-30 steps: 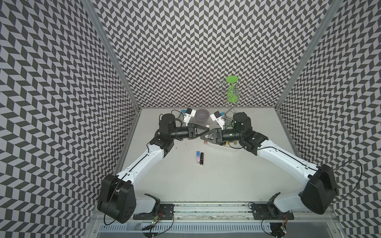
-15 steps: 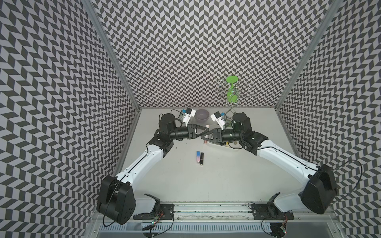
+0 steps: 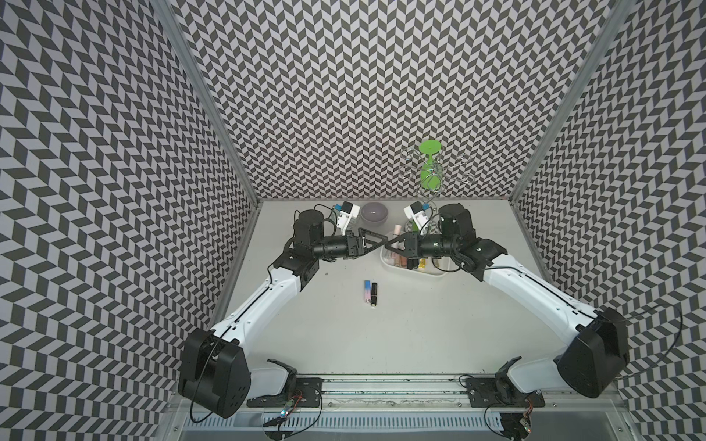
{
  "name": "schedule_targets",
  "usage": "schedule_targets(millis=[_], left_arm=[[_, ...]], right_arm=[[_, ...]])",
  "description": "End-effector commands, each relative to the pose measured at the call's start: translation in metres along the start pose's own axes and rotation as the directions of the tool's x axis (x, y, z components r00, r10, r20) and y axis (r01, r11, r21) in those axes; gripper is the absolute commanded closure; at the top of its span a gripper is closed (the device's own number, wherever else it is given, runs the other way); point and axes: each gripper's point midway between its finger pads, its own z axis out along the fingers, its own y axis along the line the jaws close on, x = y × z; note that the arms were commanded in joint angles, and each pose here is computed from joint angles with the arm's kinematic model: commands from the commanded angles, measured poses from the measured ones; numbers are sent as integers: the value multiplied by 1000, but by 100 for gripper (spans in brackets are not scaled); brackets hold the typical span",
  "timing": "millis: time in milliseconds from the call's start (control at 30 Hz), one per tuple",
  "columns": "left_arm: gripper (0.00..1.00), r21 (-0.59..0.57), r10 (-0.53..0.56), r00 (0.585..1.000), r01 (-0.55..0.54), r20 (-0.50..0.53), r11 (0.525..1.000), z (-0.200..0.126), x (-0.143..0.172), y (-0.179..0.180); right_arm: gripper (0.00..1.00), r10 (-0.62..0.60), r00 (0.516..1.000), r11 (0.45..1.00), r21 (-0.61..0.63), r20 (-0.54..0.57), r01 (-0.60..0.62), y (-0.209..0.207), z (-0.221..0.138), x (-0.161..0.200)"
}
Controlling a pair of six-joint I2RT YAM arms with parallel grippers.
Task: Put the lipstick into the storage box
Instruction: Pick up the lipstick at the center of the board, then place the lipstick in the storage box.
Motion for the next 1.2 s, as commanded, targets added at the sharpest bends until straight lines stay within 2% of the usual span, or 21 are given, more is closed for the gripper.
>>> schedule_targets(millis=[0, 200, 433, 733, 1167], left_arm=[[1, -91, 69, 997, -67, 24, 994, -9, -6, 2], [1, -245, 78, 997, -77, -4, 967, -16, 8, 36], [1, -320, 29, 996, -53, -79, 946, -14, 37, 76], [1, -344, -4, 991, -43, -134, 938, -12, 52, 95], [1, -400, -82, 976, -6, -203, 917, -9, 77, 131]], right_arm=[[87, -48, 998, 973, 229, 28, 40, -40, -23, -7], [87, 6, 1000, 884, 467, 14, -12, -120, -42, 0], [87, 54, 998, 790, 612, -22, -29, -188, -46, 11], [87, 102, 994, 734, 677, -46, -44, -240, -34, 16], [86, 165, 984, 735, 673, -66, -78, -279, -11, 24]])
